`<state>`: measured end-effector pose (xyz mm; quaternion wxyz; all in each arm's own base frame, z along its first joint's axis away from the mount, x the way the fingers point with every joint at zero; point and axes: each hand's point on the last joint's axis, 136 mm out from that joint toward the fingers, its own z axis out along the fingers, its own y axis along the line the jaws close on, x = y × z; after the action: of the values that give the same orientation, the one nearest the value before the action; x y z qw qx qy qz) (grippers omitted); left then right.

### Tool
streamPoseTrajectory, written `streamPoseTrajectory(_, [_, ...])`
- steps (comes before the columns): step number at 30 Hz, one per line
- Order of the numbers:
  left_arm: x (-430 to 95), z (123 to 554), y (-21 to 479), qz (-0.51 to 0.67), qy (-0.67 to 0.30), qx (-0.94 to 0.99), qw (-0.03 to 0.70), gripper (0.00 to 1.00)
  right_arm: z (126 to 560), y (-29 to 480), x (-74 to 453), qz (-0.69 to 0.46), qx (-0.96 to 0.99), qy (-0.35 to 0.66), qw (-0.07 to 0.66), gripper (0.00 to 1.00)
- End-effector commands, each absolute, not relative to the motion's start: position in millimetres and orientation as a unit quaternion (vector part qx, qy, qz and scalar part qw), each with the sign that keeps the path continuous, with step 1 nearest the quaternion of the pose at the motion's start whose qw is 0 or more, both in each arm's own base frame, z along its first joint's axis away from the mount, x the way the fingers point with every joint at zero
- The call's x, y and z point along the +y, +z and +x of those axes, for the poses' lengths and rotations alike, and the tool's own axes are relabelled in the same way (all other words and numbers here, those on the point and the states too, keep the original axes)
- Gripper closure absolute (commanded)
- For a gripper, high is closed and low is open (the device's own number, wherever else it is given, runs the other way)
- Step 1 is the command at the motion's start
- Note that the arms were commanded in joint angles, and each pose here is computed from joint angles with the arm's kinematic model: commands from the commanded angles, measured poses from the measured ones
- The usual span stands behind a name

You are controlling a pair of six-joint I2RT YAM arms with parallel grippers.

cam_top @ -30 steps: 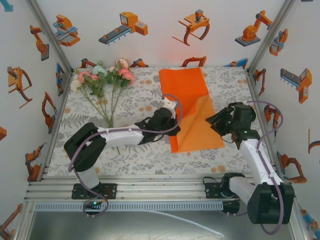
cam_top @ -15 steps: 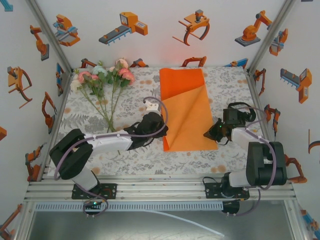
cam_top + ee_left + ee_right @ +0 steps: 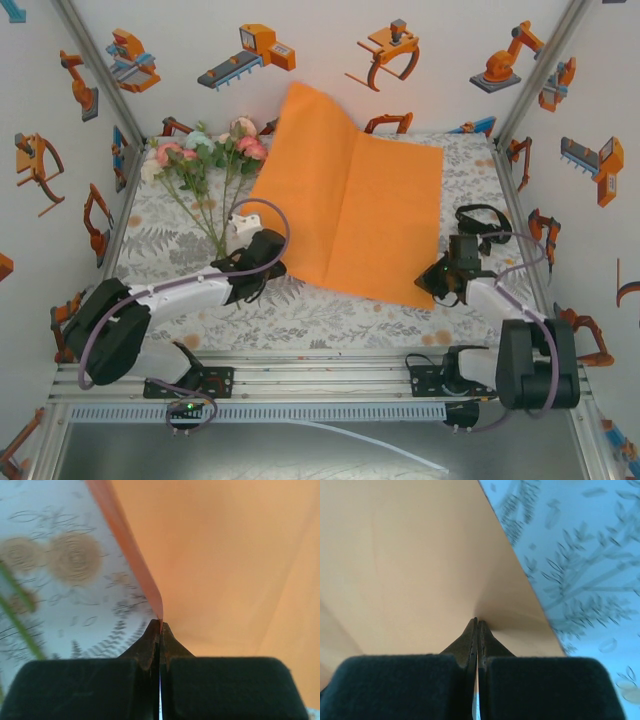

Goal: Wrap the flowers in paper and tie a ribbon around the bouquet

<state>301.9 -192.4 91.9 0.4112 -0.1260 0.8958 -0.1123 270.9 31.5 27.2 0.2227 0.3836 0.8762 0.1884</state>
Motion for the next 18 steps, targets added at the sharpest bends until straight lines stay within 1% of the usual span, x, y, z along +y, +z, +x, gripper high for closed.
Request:
streamPoseTrajectory(1, [-155,289,75,-0.164,-0.059,0.906,0.386,0.96,241,13,21,0.411,0.877,0.149,0.197,1.0])
streamPoseTrajectory(3, [-153,289,74,-0.165,-0.062,0.908,0.381,0.83,244,20,27,0.401,0.878,0.167,0.201,1.0])
streamPoseTrajectory(4, [-154,289,78,-0.162,-0.064,0.906,0.384,0.75,249,28,32,0.385,0.881,0.182,0.207,1.0])
streamPoseTrajectory(6, [-152,291,88,-0.161,-0.066,0.901,0.398,0.59,257,46,39,0.354,0.889,0.197,0.213,0.91])
streamPoseTrajectory(8, [-148,292,101,-0.158,-0.062,0.894,0.414,0.49,266,68,40,0.324,0.897,0.197,0.226,0.86])
streamPoseTrajectory(9, [-144,293,111,-0.159,-0.058,0.889,0.425,0.46,272,79,39,0.312,0.899,0.193,0.238,0.84])
streamPoseTrajectory(11, [-137,292,130,-0.165,-0.053,0.881,0.441,0.44,285,96,39,0.286,0.9,0.193,0.265,0.82])
streamPoseTrajectory(14, [-133,289,155,-0.175,-0.069,0.868,0.46,0.44,307,111,39,0.261,0.902,0.192,0.285,0.8])
streamPoseTrajectory(15, [-140,290,159,-0.18,-0.096,0.863,0.463,0.47,316,113,39,0.256,0.903,0.191,0.288,0.8])
streamPoseTrajectory(17, [-169,297,164,-0.168,-0.174,0.854,0.461,0.52,336,112,41,0.249,0.903,0.193,0.293,0.81])
streamPoseTrajectory(18, [-187,302,166,-0.155,-0.211,0.851,0.456,0.55,347,108,42,0.247,0.904,0.192,0.289,0.83])
